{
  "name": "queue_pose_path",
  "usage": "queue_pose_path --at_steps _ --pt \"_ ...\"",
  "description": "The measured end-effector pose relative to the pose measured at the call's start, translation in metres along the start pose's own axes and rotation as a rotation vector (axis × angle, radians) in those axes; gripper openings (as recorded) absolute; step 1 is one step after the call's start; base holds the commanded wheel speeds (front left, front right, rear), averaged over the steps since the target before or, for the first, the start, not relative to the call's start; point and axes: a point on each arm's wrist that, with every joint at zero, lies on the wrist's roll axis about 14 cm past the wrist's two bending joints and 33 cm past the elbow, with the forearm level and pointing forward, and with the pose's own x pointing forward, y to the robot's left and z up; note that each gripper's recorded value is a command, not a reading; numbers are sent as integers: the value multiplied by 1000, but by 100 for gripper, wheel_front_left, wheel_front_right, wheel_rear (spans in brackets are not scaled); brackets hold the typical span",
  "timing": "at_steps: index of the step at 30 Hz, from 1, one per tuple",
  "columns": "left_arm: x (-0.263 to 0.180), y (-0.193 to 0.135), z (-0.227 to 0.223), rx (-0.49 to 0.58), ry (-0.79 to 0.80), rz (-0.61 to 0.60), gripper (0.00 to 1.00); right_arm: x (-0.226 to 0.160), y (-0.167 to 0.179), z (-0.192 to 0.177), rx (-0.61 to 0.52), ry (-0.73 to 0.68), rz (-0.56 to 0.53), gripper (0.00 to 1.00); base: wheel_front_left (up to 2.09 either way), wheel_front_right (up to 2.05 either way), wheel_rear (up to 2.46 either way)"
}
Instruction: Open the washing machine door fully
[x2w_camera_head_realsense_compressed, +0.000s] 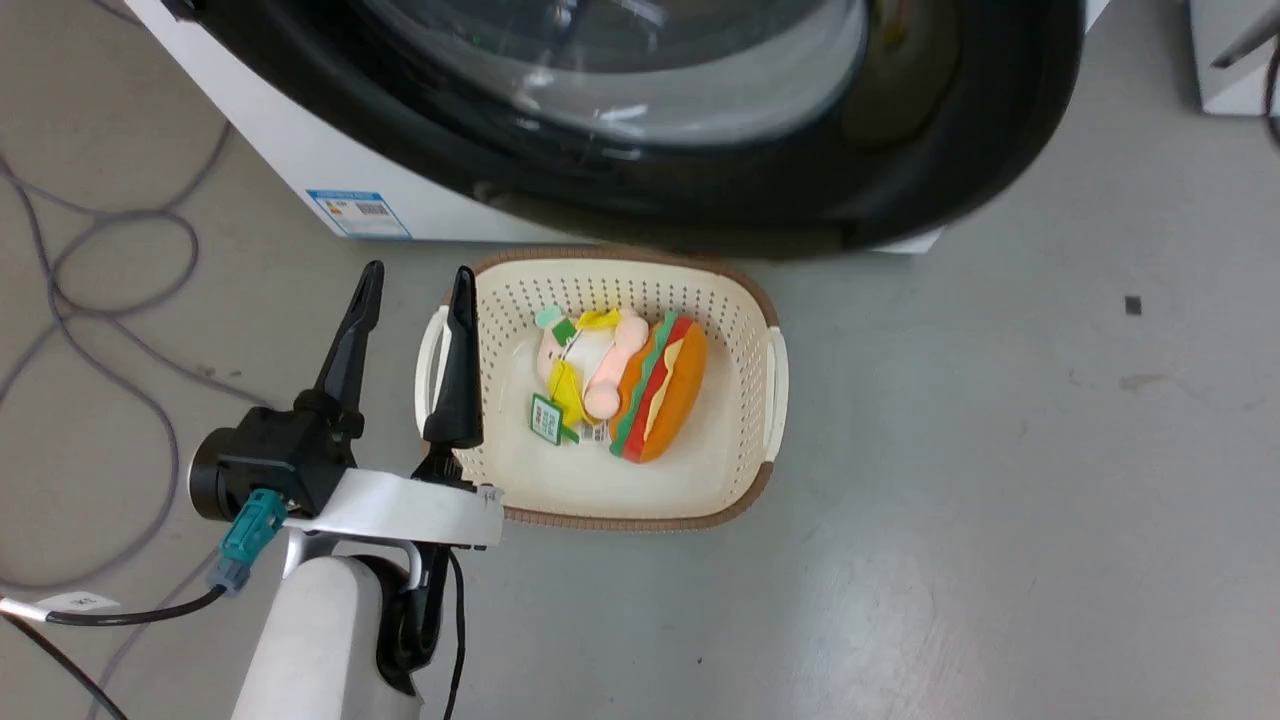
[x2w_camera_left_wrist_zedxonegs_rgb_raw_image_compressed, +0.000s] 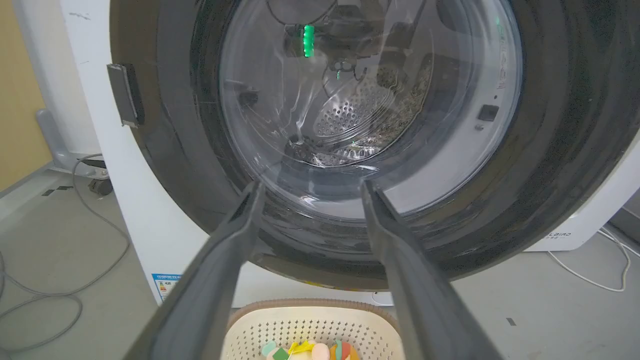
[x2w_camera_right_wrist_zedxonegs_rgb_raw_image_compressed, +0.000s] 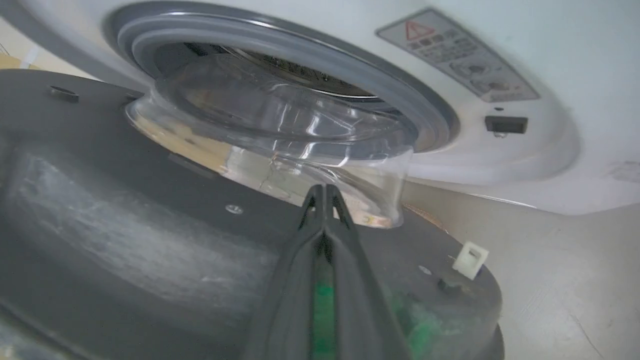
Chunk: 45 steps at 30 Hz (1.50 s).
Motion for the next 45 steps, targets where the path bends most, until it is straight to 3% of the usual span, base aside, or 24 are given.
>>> queue_pose_path --at_steps 11,26,45 --pt "-24 4 17 25 -12 24 100 -14 10 -72 9 138 46 0 0 0 0" --pt "-72 4 23 58 11 42 100 -39 61 -174 23 241 243 0 0 0 0" --pt "-97 7 22 68 27 60 100 -56 122 -250 -12 345 464 0 0 0 0"
